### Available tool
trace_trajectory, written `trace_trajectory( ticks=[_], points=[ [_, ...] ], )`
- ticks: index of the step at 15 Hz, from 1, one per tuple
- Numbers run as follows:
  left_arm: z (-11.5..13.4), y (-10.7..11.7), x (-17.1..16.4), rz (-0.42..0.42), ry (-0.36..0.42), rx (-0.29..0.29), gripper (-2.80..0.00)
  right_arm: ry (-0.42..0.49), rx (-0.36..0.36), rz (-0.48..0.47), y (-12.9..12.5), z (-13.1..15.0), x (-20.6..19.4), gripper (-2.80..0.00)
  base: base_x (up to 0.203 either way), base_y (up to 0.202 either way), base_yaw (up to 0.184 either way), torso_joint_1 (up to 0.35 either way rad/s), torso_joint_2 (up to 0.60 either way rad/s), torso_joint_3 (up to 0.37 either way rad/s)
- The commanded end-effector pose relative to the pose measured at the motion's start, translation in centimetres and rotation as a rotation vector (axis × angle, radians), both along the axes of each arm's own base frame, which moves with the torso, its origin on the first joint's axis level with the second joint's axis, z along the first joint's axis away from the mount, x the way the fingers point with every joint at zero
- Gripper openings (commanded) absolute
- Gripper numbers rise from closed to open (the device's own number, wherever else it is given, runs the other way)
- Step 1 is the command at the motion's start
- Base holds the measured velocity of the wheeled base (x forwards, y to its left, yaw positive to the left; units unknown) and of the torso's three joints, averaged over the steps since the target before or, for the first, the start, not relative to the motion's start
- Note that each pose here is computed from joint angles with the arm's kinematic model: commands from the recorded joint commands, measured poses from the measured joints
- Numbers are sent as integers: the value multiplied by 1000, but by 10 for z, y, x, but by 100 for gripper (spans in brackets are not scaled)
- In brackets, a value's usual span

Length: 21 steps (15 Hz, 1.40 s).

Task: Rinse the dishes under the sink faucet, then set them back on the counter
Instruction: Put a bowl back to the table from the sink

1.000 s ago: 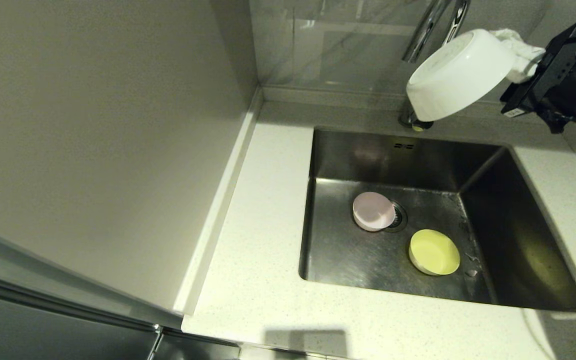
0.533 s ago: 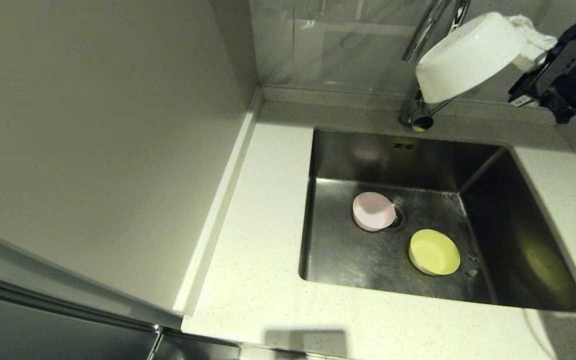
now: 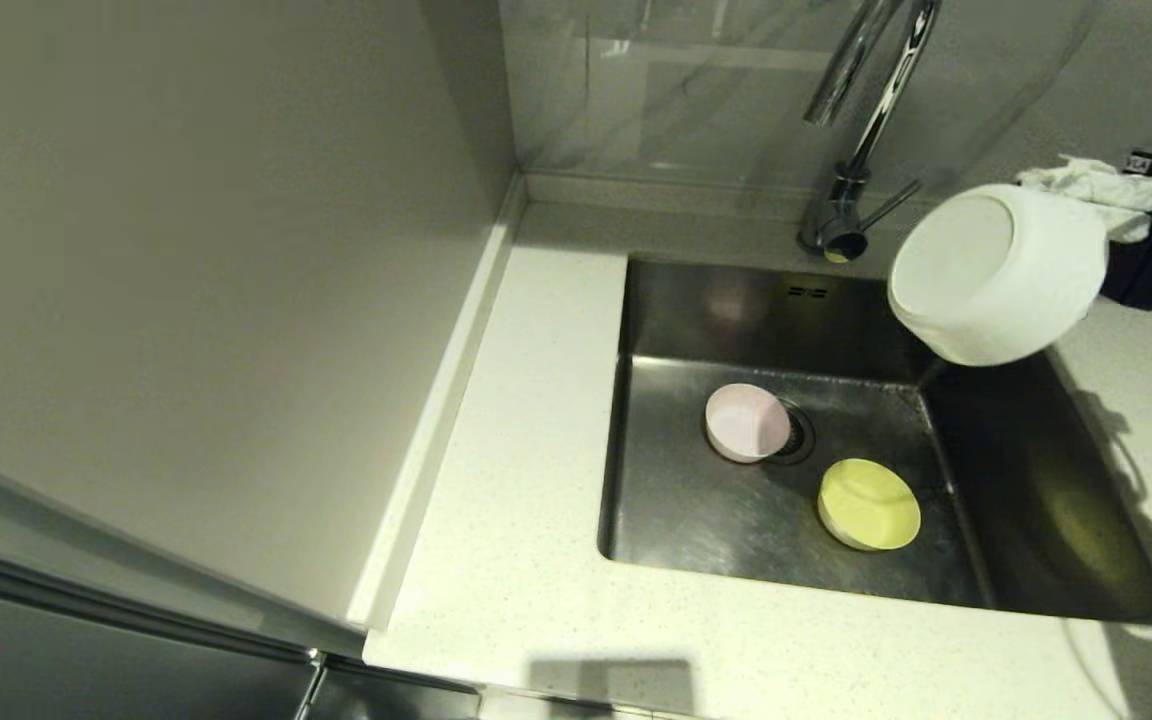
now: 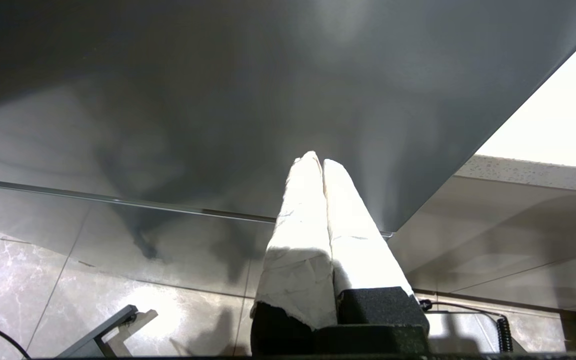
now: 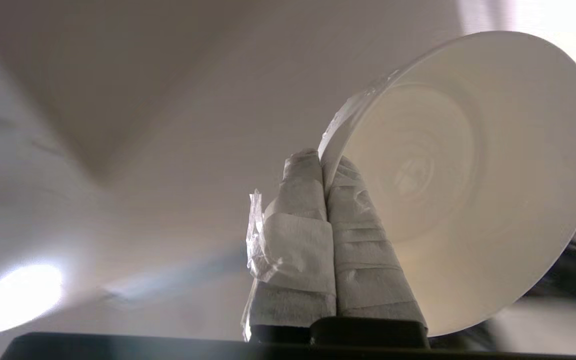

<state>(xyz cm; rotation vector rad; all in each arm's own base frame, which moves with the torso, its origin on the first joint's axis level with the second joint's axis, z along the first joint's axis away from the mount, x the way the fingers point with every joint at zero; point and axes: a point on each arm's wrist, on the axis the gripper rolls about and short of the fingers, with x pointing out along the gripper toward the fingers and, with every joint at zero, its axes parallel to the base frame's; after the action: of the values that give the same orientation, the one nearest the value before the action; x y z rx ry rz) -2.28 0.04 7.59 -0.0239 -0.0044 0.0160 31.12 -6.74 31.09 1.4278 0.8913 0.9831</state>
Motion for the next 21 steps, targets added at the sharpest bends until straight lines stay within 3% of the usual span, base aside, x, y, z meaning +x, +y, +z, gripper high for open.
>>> trace_trajectory(
  ticks=[1,3,5,7,8,10,13,14,15,17,19,21],
  points=[
    [0,0,0,1,-2,-1,-280,-72,-86,-9,-19,-9,-5,-280,0,0,0,0,0,0],
    [0,0,0,1,-2,-1,-280,-123,-107,-20,-21,7,-10,-280,0,0,0,0,0,0],
    [0,0,0,1,-2,-1,-280,-162,-118,-15,-15,48,-20,-280,0,0,0,0,0,0],
    [0,0,0,1,0,-1,-280,-101,-90,53,6,92,-25,-280,0,0,0,0,0,0],
    [0,0,0,1,-2,-1,-280,22,-49,98,17,100,-21,-280,0,0,0,0,0,0],
    [0,0,0,1,-2,-1,-280,377,51,155,29,86,-5,-280,0,0,0,0,0,0],
    [0,0,0,1,-2,-1,-280,950,208,174,29,10,17,-280,0,0,0,0,0,0],
    [0,0,0,1,-2,-1,-280,1037,231,176,29,-6,19,-280,0,0,0,0,0,0],
    [0,0,0,1,-2,-1,-280,1068,240,177,30,-12,19,-280,0,0,0,0,0,0],
    [0,0,0,1,-2,-1,-280,1003,223,174,29,3,18,-280,0,0,0,0,0,0],
    [0,0,0,1,-2,-1,-280,794,179,141,20,54,2,-280,0,0,0,0,0,0],
    [0,0,0,1,-2,-1,-280,530,103,127,25,110,-30,-280,0,0,0,0,0,0]
  ],
)
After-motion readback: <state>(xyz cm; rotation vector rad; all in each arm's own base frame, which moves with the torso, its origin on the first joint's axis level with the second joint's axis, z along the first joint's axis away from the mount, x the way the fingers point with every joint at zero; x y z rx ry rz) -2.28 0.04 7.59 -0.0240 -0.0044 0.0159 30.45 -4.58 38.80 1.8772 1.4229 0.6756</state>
